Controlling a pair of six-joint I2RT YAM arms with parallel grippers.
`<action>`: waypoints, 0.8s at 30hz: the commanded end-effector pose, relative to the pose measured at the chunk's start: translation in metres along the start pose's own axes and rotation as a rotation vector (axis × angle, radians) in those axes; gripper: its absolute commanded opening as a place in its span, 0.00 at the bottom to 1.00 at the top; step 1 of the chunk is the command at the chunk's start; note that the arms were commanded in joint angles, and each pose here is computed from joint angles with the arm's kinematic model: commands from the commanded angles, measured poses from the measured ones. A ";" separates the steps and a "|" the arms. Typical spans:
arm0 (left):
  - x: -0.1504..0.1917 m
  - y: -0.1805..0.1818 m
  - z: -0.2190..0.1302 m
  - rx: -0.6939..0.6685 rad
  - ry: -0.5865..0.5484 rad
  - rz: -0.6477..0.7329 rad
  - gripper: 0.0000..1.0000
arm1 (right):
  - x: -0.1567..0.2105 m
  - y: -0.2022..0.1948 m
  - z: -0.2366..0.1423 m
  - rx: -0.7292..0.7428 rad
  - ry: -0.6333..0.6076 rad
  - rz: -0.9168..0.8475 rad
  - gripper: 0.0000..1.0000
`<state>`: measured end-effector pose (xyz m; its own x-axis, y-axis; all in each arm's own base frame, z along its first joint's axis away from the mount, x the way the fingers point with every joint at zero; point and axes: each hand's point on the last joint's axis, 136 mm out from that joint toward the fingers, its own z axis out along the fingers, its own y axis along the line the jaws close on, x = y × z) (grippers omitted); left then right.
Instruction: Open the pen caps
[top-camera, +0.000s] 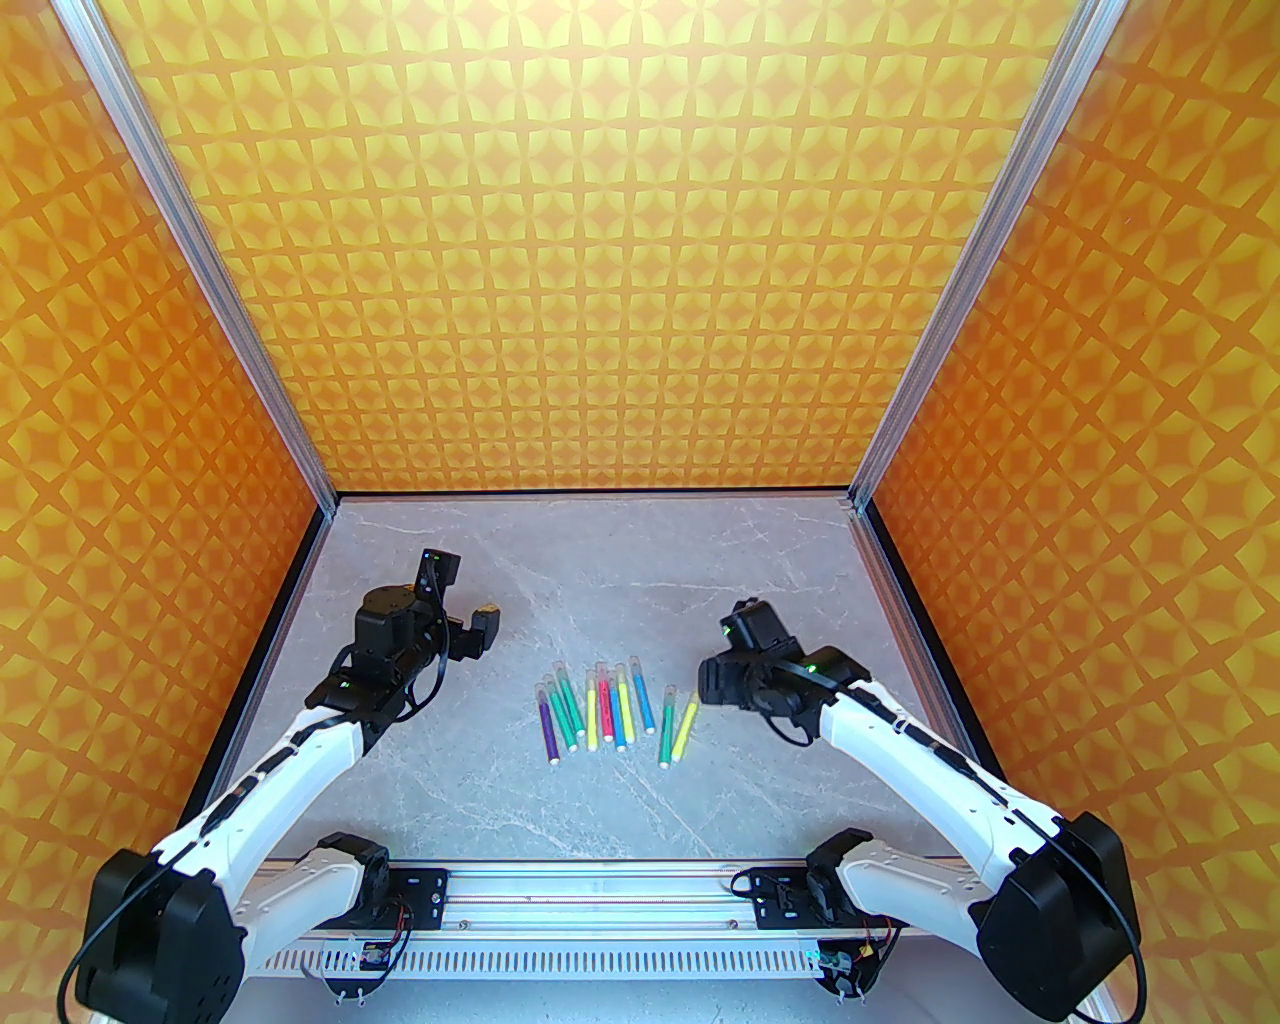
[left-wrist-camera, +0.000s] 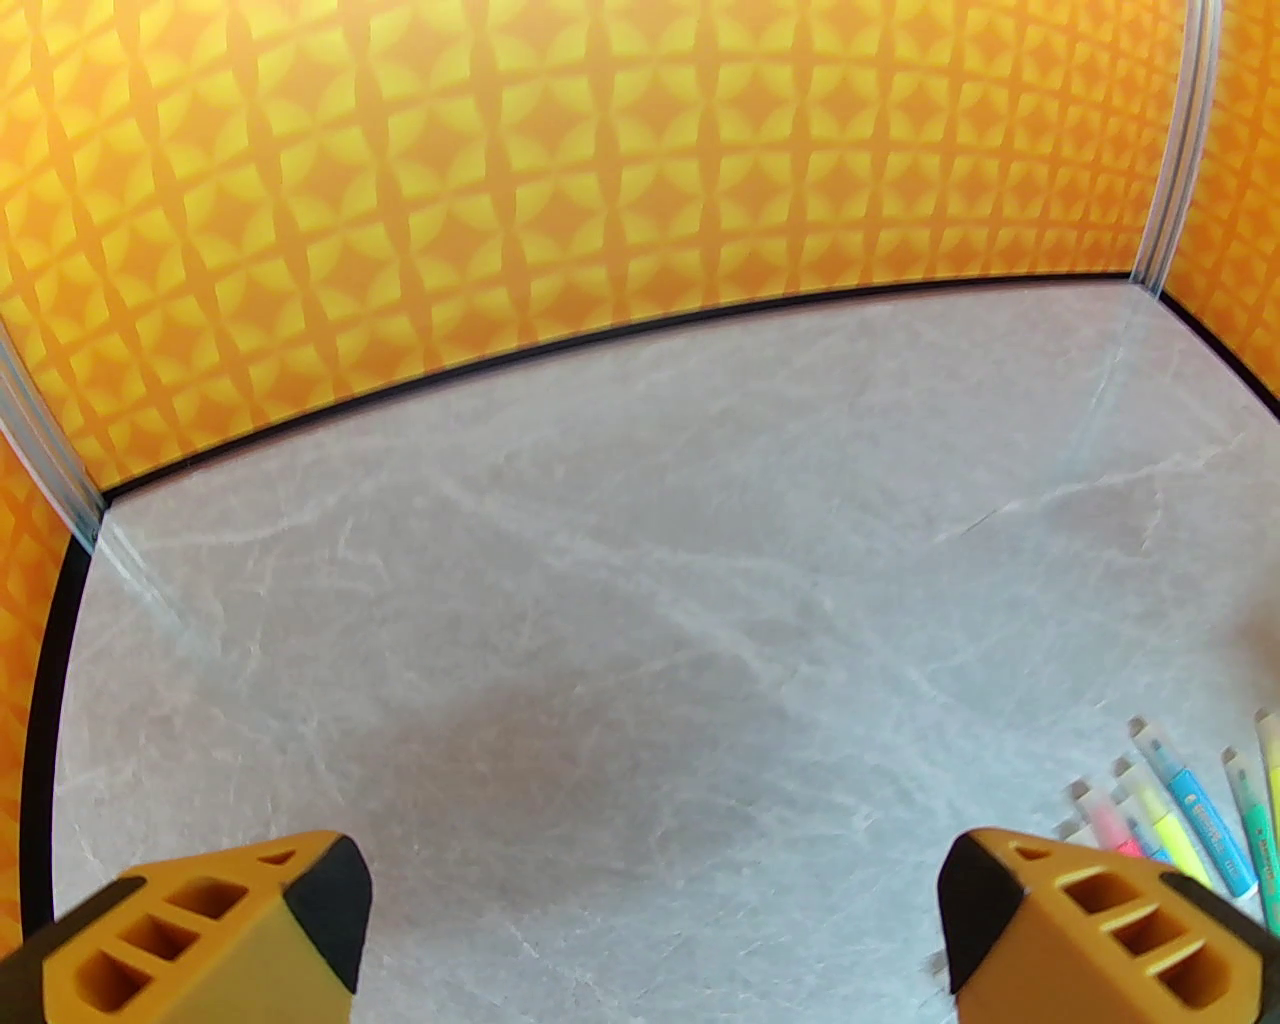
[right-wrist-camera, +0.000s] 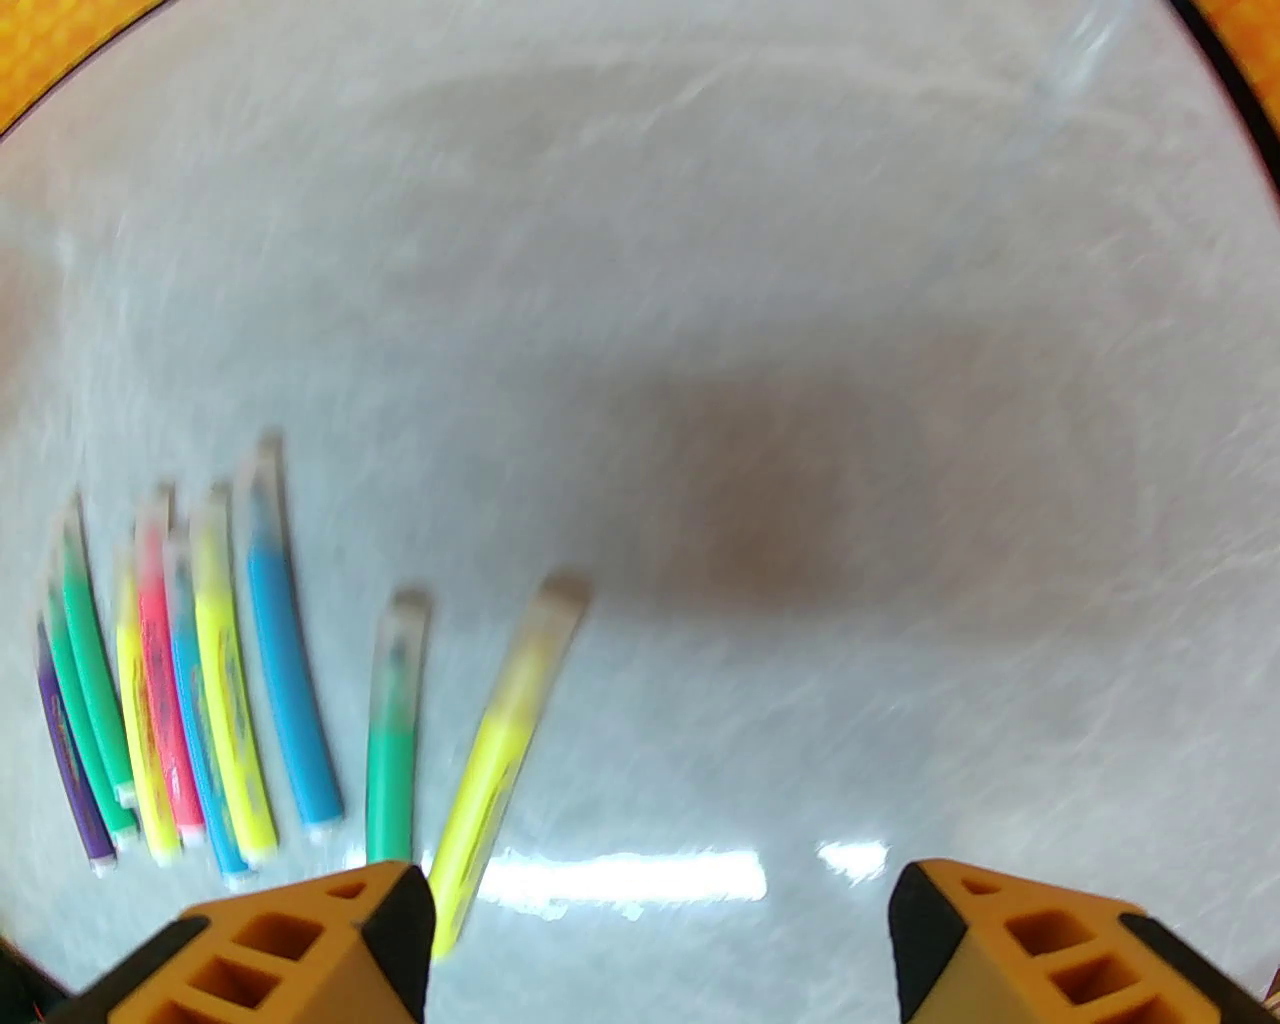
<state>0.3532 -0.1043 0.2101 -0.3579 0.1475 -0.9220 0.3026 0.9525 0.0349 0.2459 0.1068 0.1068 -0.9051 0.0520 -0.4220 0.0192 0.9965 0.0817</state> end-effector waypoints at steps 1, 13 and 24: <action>0.006 -0.005 -0.004 0.014 0.010 0.012 0.99 | 0.023 0.009 0.009 -0.014 0.092 0.028 0.73; 0.003 -0.010 -0.010 0.027 -0.021 0.028 0.99 | 0.037 0.035 0.037 -0.087 0.159 0.073 0.61; 0.006 -0.012 -0.009 0.033 -0.020 0.042 0.99 | 0.041 0.046 0.057 -0.102 0.185 0.093 0.55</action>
<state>0.3427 -0.1103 0.2079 -0.3431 0.1657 -0.9246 0.3295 0.9430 0.0468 0.2320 0.1499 0.0479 -0.9639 0.1038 -0.2454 0.0607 0.9823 0.1770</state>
